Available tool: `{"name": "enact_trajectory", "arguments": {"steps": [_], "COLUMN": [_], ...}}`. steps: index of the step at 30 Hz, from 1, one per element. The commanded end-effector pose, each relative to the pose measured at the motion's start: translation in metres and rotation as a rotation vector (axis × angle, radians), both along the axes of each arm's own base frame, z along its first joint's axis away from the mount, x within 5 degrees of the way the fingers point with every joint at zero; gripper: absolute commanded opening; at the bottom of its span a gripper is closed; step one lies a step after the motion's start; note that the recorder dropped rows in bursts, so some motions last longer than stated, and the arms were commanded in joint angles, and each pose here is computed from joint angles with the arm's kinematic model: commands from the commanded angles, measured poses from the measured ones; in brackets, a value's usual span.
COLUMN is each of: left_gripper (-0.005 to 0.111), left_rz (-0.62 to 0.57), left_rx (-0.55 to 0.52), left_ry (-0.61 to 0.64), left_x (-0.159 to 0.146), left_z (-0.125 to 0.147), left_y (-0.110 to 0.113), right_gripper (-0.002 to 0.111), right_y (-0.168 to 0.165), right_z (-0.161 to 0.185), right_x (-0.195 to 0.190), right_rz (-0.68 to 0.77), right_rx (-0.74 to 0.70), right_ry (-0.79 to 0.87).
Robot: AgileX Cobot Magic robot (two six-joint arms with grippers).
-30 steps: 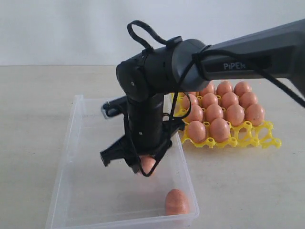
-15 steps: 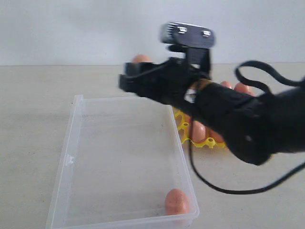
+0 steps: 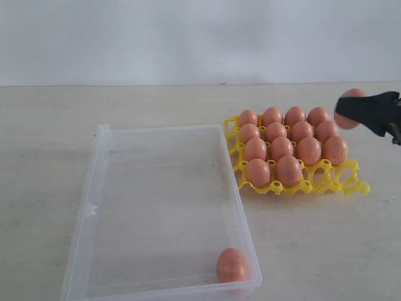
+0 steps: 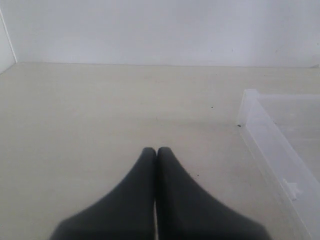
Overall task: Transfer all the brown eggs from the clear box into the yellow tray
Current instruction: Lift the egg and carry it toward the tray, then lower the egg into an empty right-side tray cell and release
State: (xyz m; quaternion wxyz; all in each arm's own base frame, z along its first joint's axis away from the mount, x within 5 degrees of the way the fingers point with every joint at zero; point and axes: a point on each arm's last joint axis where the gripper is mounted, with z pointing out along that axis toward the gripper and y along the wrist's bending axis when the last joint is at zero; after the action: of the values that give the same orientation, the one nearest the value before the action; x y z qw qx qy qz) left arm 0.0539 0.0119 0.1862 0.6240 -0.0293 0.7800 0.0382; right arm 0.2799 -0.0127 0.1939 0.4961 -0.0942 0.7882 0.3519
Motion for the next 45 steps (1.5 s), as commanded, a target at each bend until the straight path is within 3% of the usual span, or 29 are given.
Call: {"name": "enact_trajectory", "arguments": {"steps": [1, 5, 7, 12, 25, 27, 35, 38, 45], "left_gripper": [-0.004, -0.004, -0.004, -0.004, -0.004, -0.004, -0.004, -0.004, -0.004], "left_rz": [-0.003, -0.003, -0.003, -0.003, -0.003, -0.003, -0.003, -0.003, -0.003], "left_rx": [0.005, 0.005, 0.005, 0.005, 0.005, 0.005, 0.005, 0.005, 0.005], "left_ry": [0.000, 0.000, 0.000, 0.000, 0.000, 0.000, 0.000, 0.000, 0.000], "left_x": [0.000, 0.000, 0.000, 0.000, 0.000, 0.000, 0.000, 0.000, 0.000], "left_z": [-0.001, -0.001, -0.001, -0.001, -0.001, -0.001, -0.001, -0.001, -0.001], "left_y": [0.000, 0.000, 0.000, 0.000, 0.000, 0.000, 0.000, 0.000, 0.000], "right_gripper": [0.000, 0.000, 0.000, 0.000, 0.001, 0.006, 0.048, 0.053, 0.053], "right_y": [0.013, 0.024, 0.028, 0.032, 0.033, 0.033, 0.031, 0.031, 0.031], "right_z": [-0.008, -0.034, -0.046, -0.062, -0.082, -0.082, -0.083, -0.084, -0.084], "right_x": [0.004, 0.008, 0.010, 0.012, 0.018, 0.018, 0.019, 0.018, 0.018], "right_rz": [0.028, 0.046, 0.072, 0.125, 0.100, 0.095, 0.084, 0.088, 0.098], "right_rx": [-0.154, -0.379, -0.413, -0.362, -0.307, -0.306, -0.320, -0.322, -0.332], "right_ry": [0.004, 0.088, 0.105, 0.110, 0.104, 0.103, 0.116, 0.117, 0.119]}}
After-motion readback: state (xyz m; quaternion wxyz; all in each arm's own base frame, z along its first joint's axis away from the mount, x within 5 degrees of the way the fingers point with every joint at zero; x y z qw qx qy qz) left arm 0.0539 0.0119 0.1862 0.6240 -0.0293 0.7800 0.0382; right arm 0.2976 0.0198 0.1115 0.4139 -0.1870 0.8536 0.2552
